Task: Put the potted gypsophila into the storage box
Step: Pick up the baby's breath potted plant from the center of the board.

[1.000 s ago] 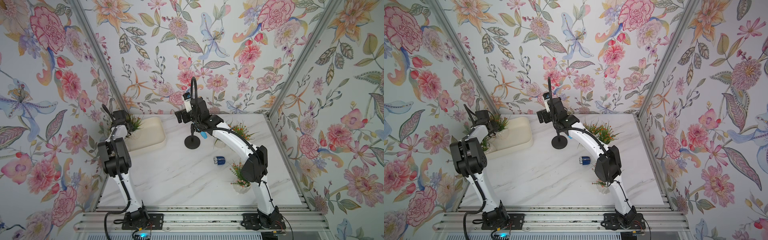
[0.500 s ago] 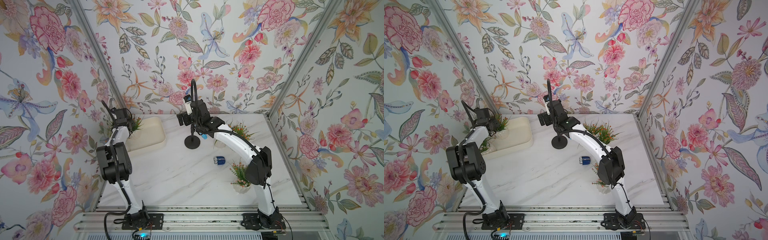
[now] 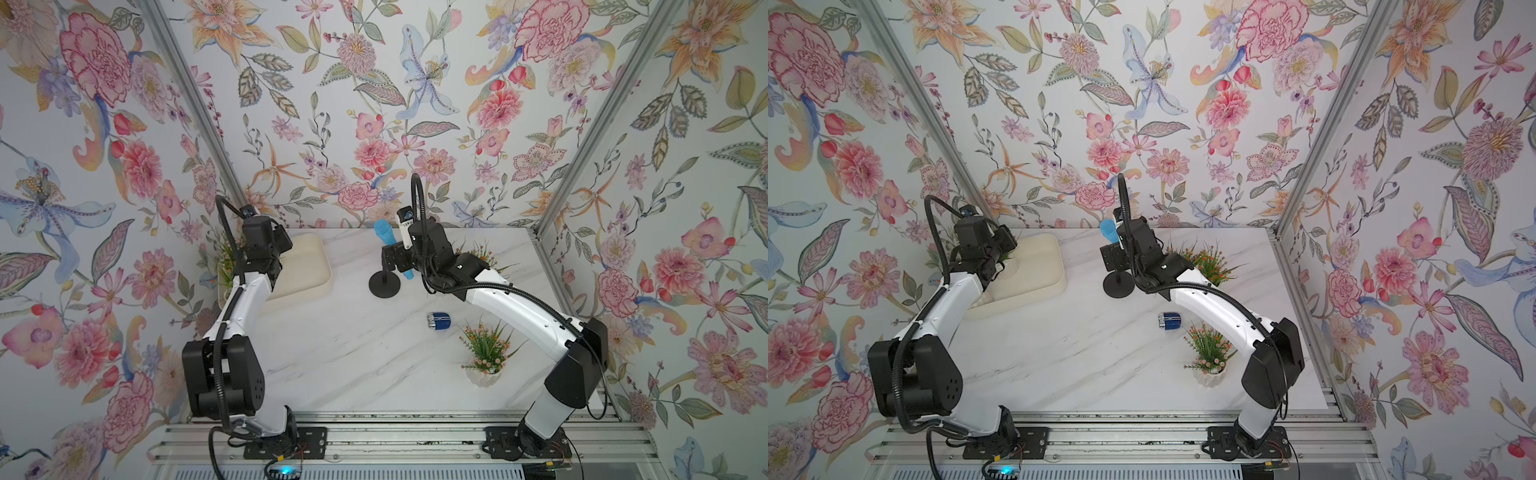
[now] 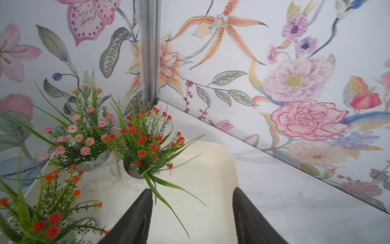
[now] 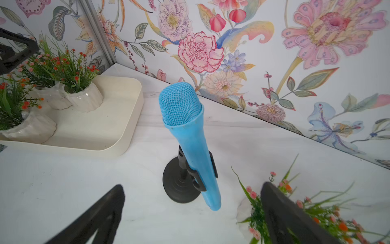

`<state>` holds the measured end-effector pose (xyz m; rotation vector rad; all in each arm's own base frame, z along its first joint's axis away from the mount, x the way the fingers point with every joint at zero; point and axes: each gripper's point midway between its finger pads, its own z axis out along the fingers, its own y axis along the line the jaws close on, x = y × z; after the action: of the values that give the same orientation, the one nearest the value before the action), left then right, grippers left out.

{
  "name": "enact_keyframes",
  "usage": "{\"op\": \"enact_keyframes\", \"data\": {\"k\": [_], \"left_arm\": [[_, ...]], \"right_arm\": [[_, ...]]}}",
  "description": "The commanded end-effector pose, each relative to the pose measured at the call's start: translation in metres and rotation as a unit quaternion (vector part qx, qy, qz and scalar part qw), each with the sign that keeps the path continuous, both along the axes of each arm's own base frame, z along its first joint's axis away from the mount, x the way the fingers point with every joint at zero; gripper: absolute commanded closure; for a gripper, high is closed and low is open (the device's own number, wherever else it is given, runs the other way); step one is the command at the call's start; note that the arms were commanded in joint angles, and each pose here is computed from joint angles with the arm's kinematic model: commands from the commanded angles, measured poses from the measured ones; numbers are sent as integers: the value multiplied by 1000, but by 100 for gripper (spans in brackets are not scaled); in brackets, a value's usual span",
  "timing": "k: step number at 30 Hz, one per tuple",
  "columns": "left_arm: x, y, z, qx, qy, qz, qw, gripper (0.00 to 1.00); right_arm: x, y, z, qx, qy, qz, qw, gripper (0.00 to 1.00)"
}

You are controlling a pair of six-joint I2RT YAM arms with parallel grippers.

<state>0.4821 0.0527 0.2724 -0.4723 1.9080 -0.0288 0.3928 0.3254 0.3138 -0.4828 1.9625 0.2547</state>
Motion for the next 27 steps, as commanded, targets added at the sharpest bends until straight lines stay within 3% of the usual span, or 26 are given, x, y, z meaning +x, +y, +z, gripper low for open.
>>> {"op": "enact_keyframes", "data": {"k": [1, 9, 16, 20, 27], "left_arm": [[-13, -33, 1, -3, -5, -42, 999, 37], [-57, -135, -17, -17, 10, -150, 988, 38], [-110, -243, -33, -47, 20, -264, 963, 38], [-140, -309, -50, -60, 42, -331, 941, 38], [-197, -426, -88, -55, 100, -464, 878, 39]], "right_arm": [[-11, -32, 12, 17, -9, -46, 999, 0], [-43, -110, -4, 49, 33, -112, 992, 0], [-78, -198, -31, 76, 78, -201, 973, 0], [-104, -243, -50, 102, 108, -268, 952, 0], [-148, -284, -90, 167, 168, -330, 914, 0]]}}
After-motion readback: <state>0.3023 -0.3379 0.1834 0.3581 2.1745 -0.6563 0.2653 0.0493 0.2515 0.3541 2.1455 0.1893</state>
